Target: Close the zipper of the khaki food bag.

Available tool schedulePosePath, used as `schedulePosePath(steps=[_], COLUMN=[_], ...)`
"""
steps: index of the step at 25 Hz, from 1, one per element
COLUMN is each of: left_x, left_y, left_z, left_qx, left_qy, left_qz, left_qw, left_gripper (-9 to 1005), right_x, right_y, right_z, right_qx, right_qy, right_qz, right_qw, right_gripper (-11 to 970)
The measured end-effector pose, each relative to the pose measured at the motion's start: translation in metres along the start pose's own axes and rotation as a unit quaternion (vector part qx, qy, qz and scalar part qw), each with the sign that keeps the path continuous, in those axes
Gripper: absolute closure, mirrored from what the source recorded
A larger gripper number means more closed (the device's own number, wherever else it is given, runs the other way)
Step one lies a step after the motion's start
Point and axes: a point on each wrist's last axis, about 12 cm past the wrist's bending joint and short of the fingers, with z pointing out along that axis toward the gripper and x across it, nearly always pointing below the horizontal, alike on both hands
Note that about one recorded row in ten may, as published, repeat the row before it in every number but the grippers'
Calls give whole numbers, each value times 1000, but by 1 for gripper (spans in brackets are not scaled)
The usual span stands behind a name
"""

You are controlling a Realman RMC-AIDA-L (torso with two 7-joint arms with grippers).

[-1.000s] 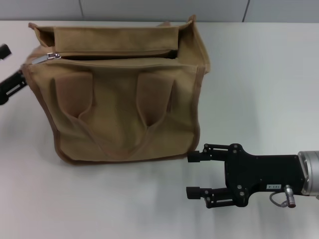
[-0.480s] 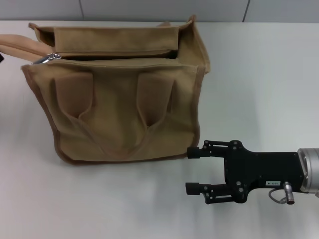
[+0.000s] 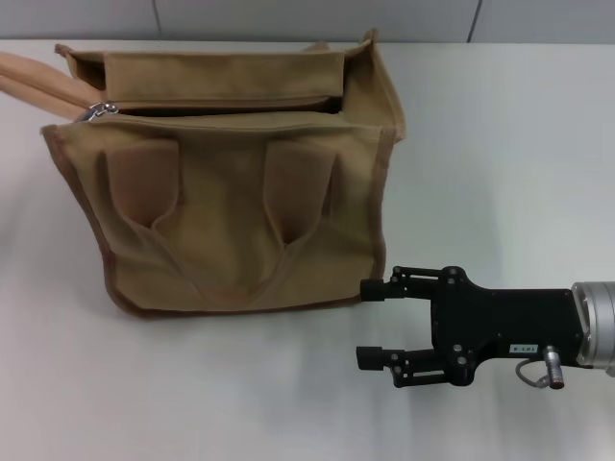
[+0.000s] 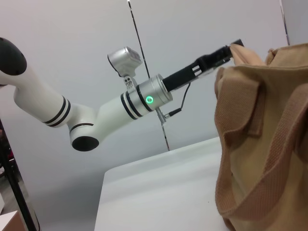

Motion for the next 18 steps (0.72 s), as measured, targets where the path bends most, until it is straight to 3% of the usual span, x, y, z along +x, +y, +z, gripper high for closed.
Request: schedulePosePath(steps=[3,7,11,15,18], left_x=[-4,-9,-16,-11,-11], left_y=[2,2,2,-8,-8], left_z=[1,3,8,17,17], left_qx=[-8,20,106,198,198], left_qy=[-17,-14,39,116,116], left_qz=[-27,-52,-44,-10,-10], left_qw=[999,998,993,973,973], left_gripper=[246,246,246,246,247], right_x=[0,-1,-1,-1,-2], right_y=[0,-1,0,-1,-2], right_z=[0,0,0,0,0], right_qx=[1,2,2,3,3], right_qy=[-1,-4,-5,-4,-3], right_qz=[1,5,7,8,7], right_qw=[1000,1000,1000,1000,1000], right_gripper=[261,264,267,270,272])
